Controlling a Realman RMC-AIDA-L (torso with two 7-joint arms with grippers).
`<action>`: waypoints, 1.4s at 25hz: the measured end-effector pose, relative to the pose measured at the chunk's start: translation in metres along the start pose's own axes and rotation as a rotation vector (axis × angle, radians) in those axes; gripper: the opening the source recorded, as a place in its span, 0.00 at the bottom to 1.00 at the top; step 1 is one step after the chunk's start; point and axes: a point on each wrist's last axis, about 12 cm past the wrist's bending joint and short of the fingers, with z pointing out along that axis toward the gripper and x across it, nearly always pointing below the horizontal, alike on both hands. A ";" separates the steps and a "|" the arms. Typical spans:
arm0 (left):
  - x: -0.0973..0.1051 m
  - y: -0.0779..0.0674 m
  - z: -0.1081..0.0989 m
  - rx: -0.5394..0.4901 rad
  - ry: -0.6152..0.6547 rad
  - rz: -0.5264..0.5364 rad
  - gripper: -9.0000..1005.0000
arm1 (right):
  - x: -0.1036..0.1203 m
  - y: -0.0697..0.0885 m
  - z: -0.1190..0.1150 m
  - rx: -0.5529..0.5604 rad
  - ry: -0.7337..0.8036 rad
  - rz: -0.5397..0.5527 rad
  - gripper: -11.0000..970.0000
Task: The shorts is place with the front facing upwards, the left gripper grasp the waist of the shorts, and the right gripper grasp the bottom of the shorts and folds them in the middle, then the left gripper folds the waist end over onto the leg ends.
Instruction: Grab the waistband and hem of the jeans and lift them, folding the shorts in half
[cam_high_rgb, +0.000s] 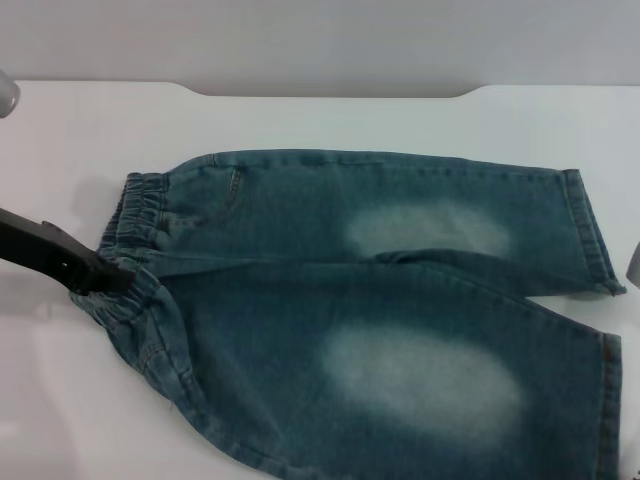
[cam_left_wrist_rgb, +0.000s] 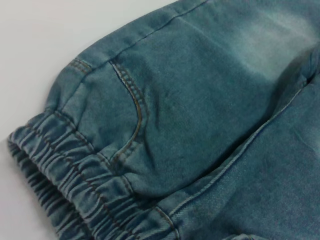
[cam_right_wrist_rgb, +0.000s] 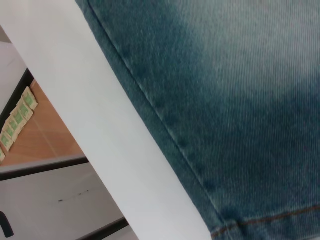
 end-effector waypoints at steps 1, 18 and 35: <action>0.000 0.000 0.000 0.000 0.000 0.000 0.05 | -0.002 0.000 -0.001 0.004 0.000 -0.004 0.60; -0.001 -0.001 0.002 0.003 -0.002 -0.001 0.05 | -0.008 0.006 -0.005 0.001 0.029 -0.027 0.60; -0.005 -0.002 0.002 0.002 -0.006 0.004 0.05 | -0.009 0.007 -0.001 -0.013 0.065 -0.035 0.60</action>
